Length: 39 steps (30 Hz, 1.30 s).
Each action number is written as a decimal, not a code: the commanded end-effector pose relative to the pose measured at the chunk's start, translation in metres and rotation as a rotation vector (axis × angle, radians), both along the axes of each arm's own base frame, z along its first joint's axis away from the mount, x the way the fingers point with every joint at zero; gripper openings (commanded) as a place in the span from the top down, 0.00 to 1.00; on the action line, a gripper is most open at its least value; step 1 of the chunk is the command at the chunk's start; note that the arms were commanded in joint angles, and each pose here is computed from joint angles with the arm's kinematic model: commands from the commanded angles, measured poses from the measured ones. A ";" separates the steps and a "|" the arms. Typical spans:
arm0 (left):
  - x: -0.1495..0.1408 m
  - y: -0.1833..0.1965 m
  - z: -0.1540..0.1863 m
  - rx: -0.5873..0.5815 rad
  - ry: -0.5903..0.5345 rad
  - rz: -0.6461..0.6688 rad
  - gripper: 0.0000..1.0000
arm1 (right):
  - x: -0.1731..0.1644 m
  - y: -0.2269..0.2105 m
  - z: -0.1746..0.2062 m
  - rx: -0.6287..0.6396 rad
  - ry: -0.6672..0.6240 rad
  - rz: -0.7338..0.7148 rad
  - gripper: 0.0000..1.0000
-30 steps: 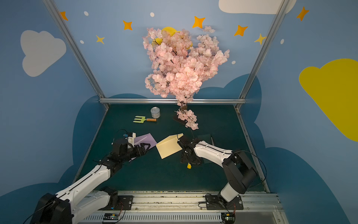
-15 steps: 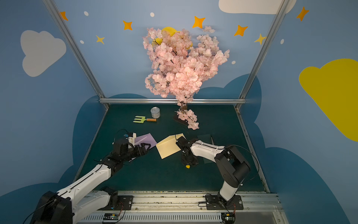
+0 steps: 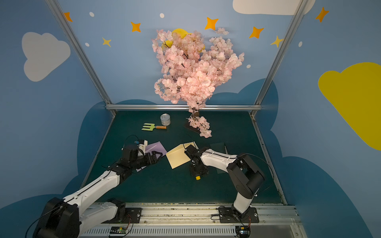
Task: Seal the envelope with a glue stick
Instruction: Pick up the glue stick from the center of the board.
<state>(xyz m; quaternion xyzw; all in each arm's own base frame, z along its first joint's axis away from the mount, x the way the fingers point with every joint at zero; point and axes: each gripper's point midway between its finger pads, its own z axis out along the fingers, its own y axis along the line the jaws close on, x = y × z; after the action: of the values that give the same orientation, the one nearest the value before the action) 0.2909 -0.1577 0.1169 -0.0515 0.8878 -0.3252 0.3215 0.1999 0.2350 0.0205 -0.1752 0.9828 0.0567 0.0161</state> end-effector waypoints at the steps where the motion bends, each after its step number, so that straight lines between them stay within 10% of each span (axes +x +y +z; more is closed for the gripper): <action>1: -0.012 -0.017 0.003 -0.033 0.064 -0.120 0.07 | 0.001 0.029 0.024 0.135 -0.058 0.178 0.87; 14: -0.027 -0.053 0.036 -0.288 0.109 -0.240 0.07 | 0.010 0.066 0.072 0.434 -0.234 0.300 0.89; 39: -0.035 -0.113 0.043 -0.339 0.104 -0.410 0.09 | -0.008 0.086 0.117 0.689 -0.201 0.381 0.91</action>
<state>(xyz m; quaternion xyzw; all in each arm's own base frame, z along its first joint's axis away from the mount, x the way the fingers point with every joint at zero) 0.2508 -0.2602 0.1423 0.0419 0.8444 -0.5044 0.1757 0.1948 0.3126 0.1206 -0.3327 0.8695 0.3335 0.1488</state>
